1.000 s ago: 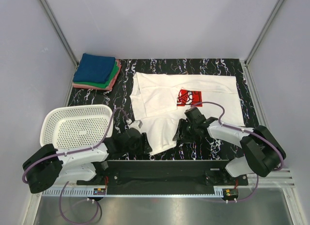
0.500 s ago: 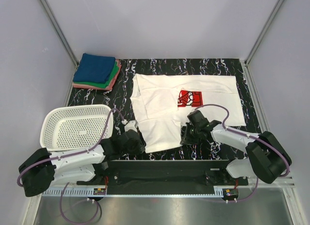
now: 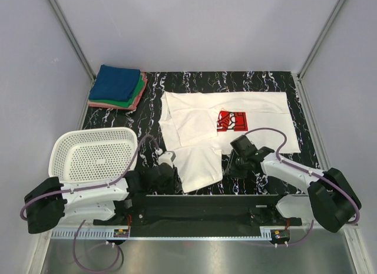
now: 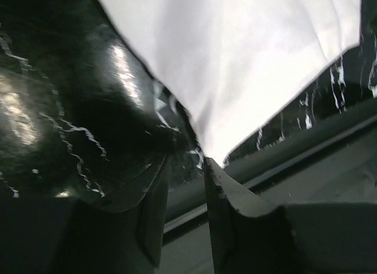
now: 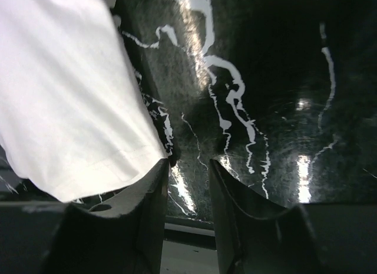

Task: Fold and stack the t-shirts
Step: Fold the tshirt

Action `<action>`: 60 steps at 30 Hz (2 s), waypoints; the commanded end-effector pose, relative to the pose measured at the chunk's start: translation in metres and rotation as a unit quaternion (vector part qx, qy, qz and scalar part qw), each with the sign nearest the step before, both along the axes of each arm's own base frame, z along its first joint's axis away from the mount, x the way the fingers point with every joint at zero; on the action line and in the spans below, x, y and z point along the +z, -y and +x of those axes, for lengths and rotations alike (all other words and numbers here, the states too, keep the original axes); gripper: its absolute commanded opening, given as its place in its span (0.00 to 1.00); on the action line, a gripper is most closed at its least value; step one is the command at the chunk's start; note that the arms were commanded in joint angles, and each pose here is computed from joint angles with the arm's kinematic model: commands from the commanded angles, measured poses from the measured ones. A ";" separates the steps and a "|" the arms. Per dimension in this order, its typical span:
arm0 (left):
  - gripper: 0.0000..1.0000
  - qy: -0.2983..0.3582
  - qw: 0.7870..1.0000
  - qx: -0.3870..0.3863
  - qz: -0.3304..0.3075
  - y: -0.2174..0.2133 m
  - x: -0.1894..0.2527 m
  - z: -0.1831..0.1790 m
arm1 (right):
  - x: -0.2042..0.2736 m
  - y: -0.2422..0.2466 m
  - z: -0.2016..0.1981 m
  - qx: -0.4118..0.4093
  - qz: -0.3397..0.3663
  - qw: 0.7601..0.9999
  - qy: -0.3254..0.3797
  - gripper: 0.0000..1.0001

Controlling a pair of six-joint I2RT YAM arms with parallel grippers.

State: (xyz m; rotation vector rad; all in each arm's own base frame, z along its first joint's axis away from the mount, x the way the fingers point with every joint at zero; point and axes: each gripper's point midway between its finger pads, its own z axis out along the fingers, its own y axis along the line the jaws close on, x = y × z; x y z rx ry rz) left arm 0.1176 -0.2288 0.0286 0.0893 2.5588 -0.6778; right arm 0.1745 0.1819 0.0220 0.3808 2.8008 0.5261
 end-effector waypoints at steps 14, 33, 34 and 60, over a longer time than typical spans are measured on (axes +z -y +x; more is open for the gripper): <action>0.47 0.244 0.909 -0.288 0.179 0.123 0.055 -0.001 | 0.093 0.114 0.127 -0.216 -0.037 0.973 0.079 0.43; 0.50 0.215 0.869 -0.319 0.312 0.056 0.023 -0.004 | 0.095 0.123 0.148 -0.219 0.057 0.971 0.075 0.43; 0.50 0.211 0.869 -0.320 0.313 0.055 0.023 -0.004 | 0.096 0.122 0.149 -0.217 0.058 0.971 0.076 0.43; 0.52 0.133 0.801 -0.490 0.317 0.080 0.018 -0.025 | 0.124 0.125 0.162 -0.182 0.071 0.972 0.131 0.43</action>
